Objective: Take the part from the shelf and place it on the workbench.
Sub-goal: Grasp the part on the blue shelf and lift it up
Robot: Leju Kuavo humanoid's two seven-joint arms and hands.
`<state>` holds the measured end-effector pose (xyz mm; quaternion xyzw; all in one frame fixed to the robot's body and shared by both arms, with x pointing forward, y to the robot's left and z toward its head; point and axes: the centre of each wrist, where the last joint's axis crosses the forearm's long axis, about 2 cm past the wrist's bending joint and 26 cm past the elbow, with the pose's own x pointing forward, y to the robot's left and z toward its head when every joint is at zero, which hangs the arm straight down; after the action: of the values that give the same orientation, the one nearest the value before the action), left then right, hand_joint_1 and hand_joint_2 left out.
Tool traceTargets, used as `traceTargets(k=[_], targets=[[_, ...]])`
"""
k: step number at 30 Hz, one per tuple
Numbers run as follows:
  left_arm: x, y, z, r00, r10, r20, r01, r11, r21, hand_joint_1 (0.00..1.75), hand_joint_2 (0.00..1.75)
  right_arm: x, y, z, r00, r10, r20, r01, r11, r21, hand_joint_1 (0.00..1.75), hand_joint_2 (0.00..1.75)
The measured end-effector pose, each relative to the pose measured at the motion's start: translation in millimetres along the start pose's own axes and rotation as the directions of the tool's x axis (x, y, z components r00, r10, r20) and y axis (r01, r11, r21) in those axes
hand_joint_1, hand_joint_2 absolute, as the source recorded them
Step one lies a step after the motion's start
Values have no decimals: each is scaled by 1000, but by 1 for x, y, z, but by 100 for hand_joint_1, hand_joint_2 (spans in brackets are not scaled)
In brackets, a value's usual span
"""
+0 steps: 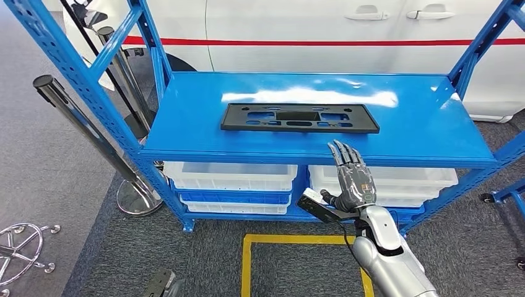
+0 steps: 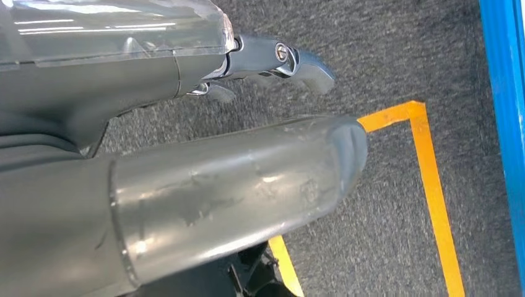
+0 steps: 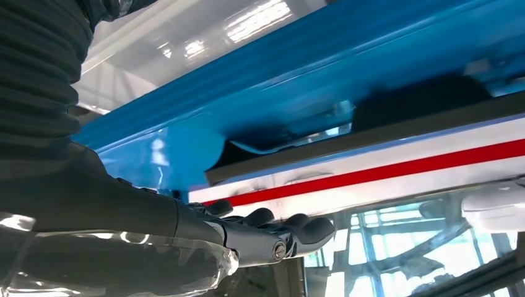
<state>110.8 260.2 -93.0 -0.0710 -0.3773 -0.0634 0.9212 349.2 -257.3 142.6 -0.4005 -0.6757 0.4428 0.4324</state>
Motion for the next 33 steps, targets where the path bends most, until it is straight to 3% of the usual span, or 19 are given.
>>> traceTargets(k=[33], targets=[[-1, 0, 1, 1000, -5, 2, 5, 1000, -8, 0, 0, 2, -1, 2, 1000, -5, 20, 5, 1000, -9, 0, 175]])
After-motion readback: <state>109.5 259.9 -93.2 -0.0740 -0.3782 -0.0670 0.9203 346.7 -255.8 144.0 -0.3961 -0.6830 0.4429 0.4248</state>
